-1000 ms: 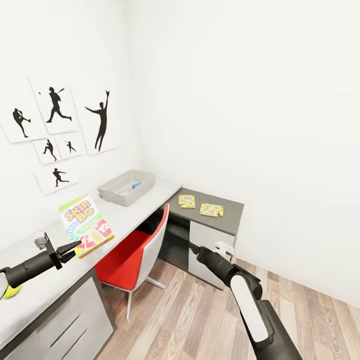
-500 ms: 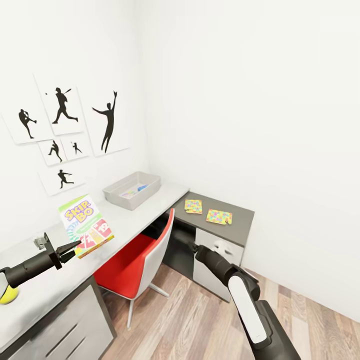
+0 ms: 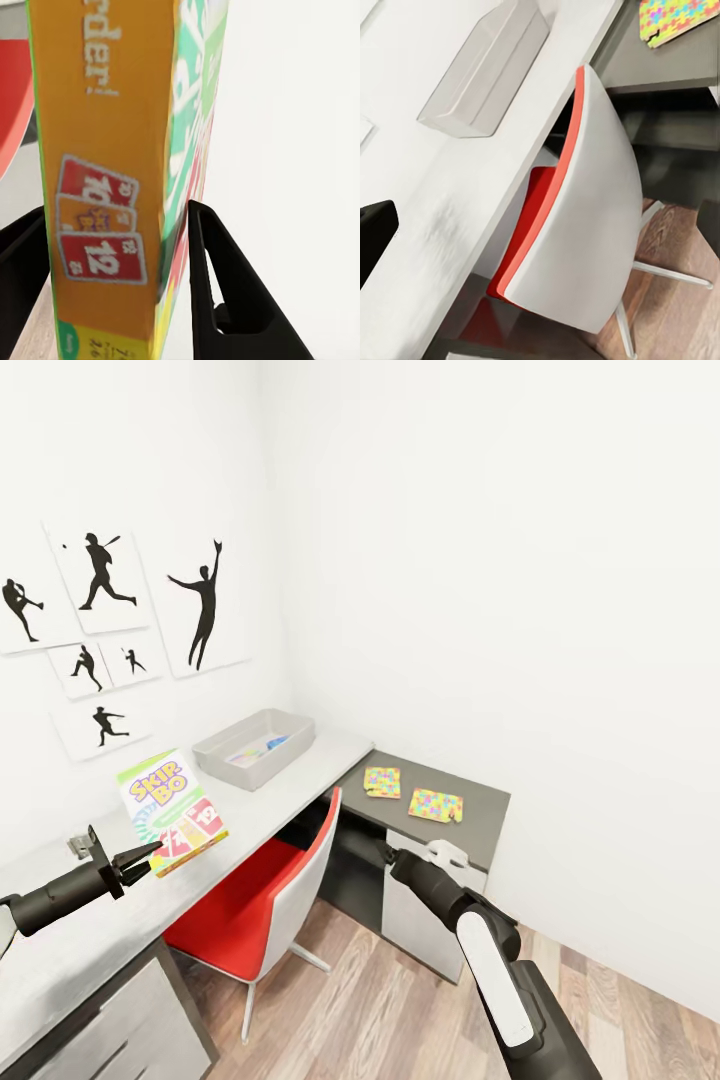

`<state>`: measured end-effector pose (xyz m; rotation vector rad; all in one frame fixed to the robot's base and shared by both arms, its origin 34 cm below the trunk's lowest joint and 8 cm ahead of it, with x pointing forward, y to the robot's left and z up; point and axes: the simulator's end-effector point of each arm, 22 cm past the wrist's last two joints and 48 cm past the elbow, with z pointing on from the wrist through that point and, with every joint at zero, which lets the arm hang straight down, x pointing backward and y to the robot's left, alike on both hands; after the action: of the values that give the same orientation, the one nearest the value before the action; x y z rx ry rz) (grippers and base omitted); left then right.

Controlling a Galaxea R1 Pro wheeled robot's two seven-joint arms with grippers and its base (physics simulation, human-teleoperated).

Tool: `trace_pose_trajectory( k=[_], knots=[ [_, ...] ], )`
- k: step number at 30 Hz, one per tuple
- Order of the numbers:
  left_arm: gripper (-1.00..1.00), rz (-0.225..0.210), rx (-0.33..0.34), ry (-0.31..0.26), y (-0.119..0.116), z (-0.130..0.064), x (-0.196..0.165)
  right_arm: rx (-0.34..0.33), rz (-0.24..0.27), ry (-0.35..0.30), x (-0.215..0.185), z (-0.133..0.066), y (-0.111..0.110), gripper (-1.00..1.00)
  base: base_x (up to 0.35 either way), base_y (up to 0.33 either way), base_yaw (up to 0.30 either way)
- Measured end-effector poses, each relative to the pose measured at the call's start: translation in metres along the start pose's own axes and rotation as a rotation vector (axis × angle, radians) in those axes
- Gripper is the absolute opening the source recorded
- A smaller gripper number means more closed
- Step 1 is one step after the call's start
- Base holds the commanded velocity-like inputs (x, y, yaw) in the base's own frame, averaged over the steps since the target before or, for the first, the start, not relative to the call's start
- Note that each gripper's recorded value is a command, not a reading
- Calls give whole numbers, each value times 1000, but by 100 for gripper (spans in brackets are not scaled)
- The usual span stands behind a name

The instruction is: Put all the toys in the child's room - the three board games (two on the bed and one on the table), the two jigsaw puzzles on the table, and the tennis ball on the table - inside the toy box on the table in the child's room.

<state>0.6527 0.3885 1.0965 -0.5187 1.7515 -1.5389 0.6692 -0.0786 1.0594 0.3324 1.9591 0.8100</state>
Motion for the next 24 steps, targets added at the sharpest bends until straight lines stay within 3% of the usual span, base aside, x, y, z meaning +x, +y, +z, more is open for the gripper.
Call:
trace_pose_trajectory(
  k=[10, 24],
  knots=[
    [-100, 0, 0, 0, 0, 0, 0, 0, 0, 0, 0, 0, 0, 100, 171, -121, 13],
    [-100, 6, 15, -4, -9, -1, -1, -8, -6, -11, -5, -4, 6, 100, 170, -75, 188]
  ],
)
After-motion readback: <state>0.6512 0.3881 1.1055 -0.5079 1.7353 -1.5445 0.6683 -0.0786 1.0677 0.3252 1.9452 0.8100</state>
